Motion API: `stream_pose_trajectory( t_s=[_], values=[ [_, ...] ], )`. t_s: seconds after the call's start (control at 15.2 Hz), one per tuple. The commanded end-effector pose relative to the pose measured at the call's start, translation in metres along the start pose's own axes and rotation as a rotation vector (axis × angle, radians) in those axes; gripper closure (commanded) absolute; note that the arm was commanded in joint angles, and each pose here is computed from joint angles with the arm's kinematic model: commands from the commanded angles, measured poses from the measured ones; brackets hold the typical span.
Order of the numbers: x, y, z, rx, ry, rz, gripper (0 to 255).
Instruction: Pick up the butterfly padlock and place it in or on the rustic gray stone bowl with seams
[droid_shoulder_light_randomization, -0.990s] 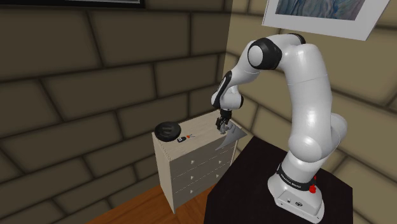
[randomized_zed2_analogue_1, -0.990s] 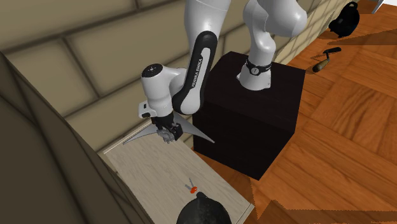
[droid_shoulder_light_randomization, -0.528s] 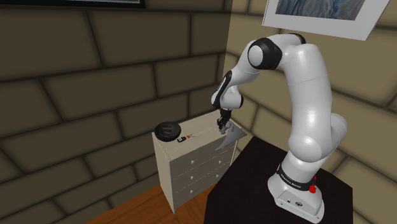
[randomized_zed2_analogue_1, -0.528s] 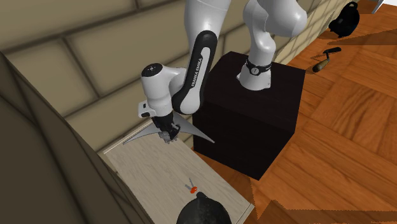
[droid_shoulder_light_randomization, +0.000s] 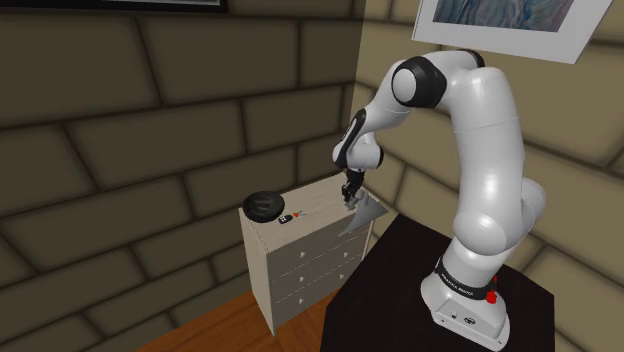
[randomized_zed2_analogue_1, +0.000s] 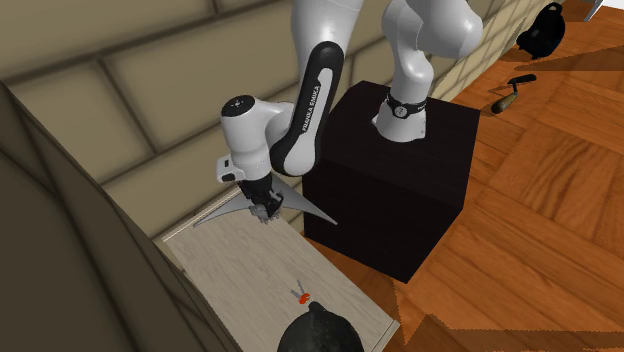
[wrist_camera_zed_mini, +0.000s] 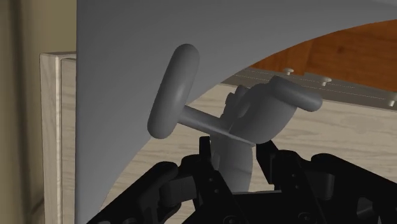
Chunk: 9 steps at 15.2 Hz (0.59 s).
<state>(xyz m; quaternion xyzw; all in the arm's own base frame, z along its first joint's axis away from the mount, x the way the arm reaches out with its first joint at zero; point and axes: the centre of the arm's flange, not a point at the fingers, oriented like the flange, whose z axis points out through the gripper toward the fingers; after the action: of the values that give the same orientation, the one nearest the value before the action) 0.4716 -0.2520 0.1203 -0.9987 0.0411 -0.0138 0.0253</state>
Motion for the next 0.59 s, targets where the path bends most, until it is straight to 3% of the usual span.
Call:
stream_pose_trajectory(
  t_s=[0.0,0.53],
  values=[
    [0.001,-0.001,-0.010,0.001,-0.001,0.000,255],
    [0.002,-0.003,-0.052,0.001,-0.001,0.000,255]
  ],
)
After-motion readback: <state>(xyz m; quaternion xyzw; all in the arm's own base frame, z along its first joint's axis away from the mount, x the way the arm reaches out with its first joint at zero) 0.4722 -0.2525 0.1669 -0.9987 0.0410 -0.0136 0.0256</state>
